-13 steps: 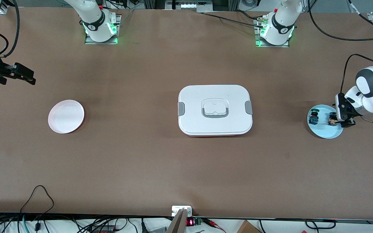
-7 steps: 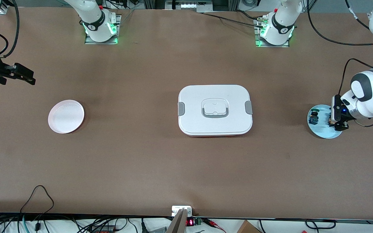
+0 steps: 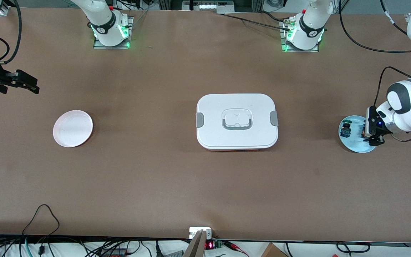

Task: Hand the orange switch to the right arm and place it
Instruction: 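Lower the left gripper over the orange switch on the plate, then close the left gripper on the orange switch and lift it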

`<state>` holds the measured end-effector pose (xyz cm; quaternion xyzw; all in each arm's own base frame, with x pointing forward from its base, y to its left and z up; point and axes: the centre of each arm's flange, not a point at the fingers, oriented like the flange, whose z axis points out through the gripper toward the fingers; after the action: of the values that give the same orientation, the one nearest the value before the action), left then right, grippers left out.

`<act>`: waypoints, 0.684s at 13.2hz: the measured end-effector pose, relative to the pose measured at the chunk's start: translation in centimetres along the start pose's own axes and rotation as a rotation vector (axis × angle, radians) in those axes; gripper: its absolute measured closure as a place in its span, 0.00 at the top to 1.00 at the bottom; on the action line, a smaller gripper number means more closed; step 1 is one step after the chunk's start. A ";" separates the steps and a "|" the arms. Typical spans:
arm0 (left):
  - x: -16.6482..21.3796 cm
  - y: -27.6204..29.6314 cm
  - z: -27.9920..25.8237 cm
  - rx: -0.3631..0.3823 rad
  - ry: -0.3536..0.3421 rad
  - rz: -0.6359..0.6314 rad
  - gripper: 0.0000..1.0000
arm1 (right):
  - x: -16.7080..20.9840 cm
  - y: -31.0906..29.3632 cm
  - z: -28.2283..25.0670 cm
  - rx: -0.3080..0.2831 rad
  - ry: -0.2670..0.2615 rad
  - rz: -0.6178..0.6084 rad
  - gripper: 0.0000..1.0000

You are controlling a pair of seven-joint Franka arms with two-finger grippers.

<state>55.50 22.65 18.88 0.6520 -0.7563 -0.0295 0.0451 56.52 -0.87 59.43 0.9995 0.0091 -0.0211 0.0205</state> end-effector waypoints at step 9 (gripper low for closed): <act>-1.8 0.4 1.0 -0.004 0.007 -0.019 1.00 | 0.0 0.0 0.0 0.000 0.000 0.000 1.00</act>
<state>55.30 24.50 17.83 0.6591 -0.7499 -0.0291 0.0488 56.53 -0.86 59.41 0.9995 0.0092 -0.0213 0.0205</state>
